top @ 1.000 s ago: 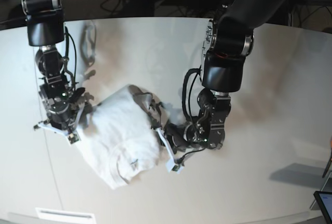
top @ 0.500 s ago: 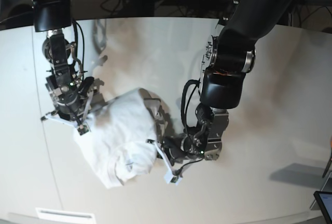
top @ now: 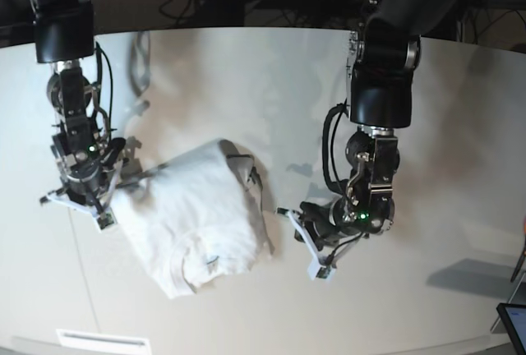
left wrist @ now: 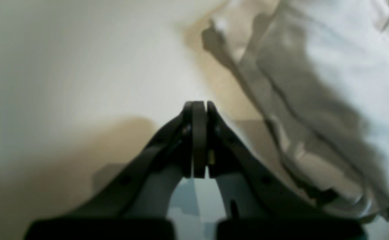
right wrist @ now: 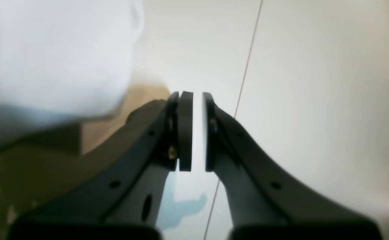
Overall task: Fold the T-shirt properly
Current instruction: 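Push the shirt sides inward with both grippers to square it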
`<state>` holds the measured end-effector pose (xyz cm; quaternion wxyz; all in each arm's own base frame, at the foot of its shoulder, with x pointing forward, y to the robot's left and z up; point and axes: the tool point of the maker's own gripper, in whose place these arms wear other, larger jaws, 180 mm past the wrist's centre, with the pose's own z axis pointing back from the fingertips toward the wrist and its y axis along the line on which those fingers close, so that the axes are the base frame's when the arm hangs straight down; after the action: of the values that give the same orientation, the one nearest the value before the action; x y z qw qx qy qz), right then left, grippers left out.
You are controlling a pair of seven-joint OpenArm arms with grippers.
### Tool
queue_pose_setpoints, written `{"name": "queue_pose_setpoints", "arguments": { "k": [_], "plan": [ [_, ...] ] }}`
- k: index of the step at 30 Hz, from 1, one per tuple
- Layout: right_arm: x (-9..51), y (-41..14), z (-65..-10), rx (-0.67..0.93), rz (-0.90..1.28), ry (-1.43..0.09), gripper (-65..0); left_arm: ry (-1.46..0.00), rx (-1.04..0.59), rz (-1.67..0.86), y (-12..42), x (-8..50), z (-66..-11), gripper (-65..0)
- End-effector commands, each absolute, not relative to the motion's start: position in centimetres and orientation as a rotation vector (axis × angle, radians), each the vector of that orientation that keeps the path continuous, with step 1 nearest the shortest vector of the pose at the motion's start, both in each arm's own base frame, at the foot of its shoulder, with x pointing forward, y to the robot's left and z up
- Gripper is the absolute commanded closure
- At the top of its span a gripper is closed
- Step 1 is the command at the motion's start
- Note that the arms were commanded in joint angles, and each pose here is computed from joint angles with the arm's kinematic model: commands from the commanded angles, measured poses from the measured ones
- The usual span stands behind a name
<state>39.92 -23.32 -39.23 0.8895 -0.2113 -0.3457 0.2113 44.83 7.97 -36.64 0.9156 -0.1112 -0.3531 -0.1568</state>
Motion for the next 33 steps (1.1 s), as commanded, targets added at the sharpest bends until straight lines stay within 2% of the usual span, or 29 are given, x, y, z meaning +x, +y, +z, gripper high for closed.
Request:
{"name": "queue_pose_setpoints", "arguments": {
  "k": [1, 13, 21, 33],
  "plan": [
    [41.6, -24.8, -37.3, -0.485, 0.427, -0.764, -4.9, -0.784, -0.244, -0.332, 7.4, 45.8, -34.8, 0.0],
    [44.0, -24.1, -38.4, -0.435, 0.432, -0.788, -4.9, -0.685, -0.282, -0.312, 6.1, 44.6, -38.5, 0.0],
    [43.4, -21.6, -39.7, -0.375, 0.451, -0.773, -4.9, -0.704, -0.360, -0.291, 2.4, 46.8, -38.3, 0.0],
    [39.9, -19.7, -40.6, -0.354, 0.457, -0.752, -4.9, -0.771, -0.374, -0.281, 1.8, 49.8, -35.9, 0.0]
  ]
}}
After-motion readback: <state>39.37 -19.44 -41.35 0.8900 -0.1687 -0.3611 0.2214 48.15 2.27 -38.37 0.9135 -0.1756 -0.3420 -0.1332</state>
